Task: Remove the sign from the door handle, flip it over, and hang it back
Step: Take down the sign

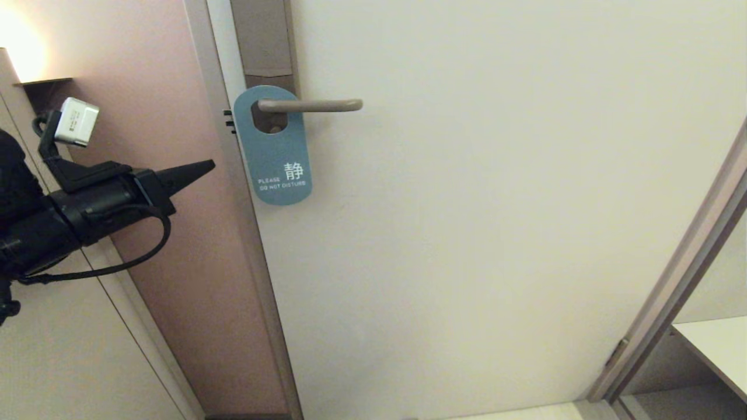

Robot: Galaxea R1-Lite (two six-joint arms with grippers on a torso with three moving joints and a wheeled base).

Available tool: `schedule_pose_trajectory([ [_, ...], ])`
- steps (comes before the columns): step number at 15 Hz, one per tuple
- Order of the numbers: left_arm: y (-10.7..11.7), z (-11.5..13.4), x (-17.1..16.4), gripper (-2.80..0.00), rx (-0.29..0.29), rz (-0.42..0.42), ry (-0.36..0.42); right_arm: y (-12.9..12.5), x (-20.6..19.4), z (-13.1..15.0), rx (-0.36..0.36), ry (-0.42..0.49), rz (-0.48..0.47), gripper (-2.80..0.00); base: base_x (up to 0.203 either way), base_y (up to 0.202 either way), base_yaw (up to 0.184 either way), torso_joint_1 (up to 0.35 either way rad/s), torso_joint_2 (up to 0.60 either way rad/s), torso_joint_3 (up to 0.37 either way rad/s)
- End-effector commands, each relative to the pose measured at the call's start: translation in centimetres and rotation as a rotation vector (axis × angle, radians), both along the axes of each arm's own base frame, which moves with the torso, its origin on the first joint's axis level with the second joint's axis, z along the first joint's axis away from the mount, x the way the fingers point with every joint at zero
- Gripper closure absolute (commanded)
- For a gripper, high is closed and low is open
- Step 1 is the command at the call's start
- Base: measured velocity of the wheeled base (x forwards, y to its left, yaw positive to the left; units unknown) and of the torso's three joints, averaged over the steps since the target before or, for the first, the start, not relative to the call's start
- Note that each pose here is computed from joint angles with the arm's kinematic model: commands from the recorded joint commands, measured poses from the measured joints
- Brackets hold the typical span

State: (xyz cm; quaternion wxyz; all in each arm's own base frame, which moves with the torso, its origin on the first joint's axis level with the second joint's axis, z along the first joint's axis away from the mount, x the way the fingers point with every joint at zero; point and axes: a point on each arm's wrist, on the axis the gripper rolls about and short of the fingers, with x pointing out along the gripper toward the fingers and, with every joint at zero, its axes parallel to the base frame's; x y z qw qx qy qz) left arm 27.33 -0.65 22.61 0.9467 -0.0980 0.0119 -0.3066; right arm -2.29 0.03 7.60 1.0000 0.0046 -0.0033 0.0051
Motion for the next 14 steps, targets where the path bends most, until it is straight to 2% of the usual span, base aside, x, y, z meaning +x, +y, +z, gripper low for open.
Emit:
schedule_pose_trajectory([
  [1, 0.0, -0.5, 0.4, 0.0, 0.0, -0.034, 0.014, 0.0, 0.0, 0.0, 0.0, 0.0, 0.001, 0.0, 0.0, 0.0, 0.0, 0.0, 0.0, 0.0],
  [7, -0.4, -1.1, 1.1, 0.0, 0.003, -0.241, 0.038, 0.0, 0.0, 0.0, 0.0, 0.0, 0.001, 0.0, 0.0, 0.0, 0.0, 0.0, 0.0, 0.0],
  [14, -0.2, -1.2, 2.1, 0.0, 0.003, -0.244, 0.038, 0.0, 0.0, 0.0, 0.0, 0.0, 0.001, 0.0, 0.0, 0.0, 0.0, 0.0, 0.0, 0.0],
])
